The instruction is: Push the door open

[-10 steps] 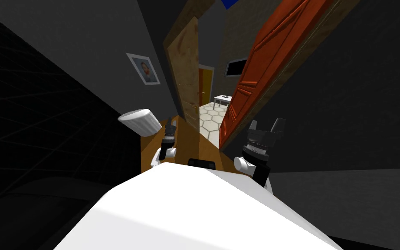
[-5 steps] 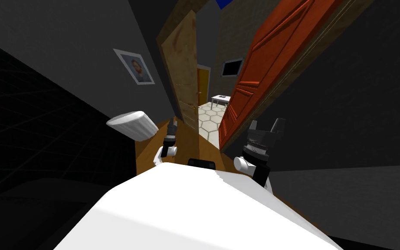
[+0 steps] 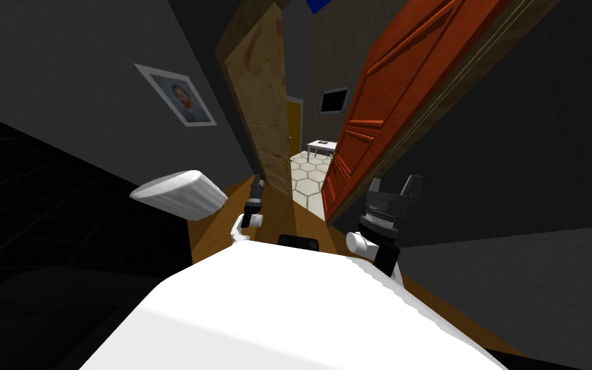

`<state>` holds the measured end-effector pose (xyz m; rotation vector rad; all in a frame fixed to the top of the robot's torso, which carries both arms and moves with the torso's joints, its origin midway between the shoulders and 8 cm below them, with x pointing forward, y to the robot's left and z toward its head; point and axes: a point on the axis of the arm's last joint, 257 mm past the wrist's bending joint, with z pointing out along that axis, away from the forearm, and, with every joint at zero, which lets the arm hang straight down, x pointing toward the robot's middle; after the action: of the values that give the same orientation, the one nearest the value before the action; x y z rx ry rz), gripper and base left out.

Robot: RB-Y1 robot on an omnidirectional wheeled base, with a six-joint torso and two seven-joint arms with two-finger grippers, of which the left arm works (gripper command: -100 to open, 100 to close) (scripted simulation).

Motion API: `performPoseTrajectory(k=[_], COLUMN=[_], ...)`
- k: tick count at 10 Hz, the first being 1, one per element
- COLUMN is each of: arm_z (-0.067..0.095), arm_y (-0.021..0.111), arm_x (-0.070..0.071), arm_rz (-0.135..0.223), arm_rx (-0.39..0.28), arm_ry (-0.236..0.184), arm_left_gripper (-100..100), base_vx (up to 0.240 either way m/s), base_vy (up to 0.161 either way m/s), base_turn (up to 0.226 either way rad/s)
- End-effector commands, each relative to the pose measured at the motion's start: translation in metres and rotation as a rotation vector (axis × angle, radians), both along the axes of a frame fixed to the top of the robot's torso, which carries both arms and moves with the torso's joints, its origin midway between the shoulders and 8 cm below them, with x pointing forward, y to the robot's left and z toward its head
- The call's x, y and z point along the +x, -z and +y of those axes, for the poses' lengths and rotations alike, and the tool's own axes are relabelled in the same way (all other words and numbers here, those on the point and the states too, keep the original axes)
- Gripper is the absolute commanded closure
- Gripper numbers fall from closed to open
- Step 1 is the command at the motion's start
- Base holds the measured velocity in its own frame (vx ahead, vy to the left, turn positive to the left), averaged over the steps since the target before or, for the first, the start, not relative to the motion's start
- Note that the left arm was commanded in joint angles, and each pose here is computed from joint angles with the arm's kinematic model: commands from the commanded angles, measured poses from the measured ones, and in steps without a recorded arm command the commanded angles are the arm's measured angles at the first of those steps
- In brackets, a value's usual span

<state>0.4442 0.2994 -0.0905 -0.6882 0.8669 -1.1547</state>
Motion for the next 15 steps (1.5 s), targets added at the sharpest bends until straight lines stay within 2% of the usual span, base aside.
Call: performPoseTrajectory(k=[1,3,4,6,15], arm_z=[0.003,0.007,0.010,0.014,0.027], arm_y=[0.007,0.015,0.023,0.031,0.068], arm_x=[0.007,0.015,0.023,0.031,0.065], arm_rz=[0.016,0.035,0.054,0.073,0.160], arm_rx=[-0.002,-0.006,-0.011,-0.015,-0.049], arm_ry=[-0.005,-0.011,-0.017,-0.023,-0.049], arm_left_gripper=[-100,-100,-100,-100,-100], base_vx=[0.084,0.076,0.094,0.067,0.047], base_vy=[0.135,0.108,0.162,0.192,0.127], base_turn=[-0.127,-0.131,-0.234,-0.157,-0.138])
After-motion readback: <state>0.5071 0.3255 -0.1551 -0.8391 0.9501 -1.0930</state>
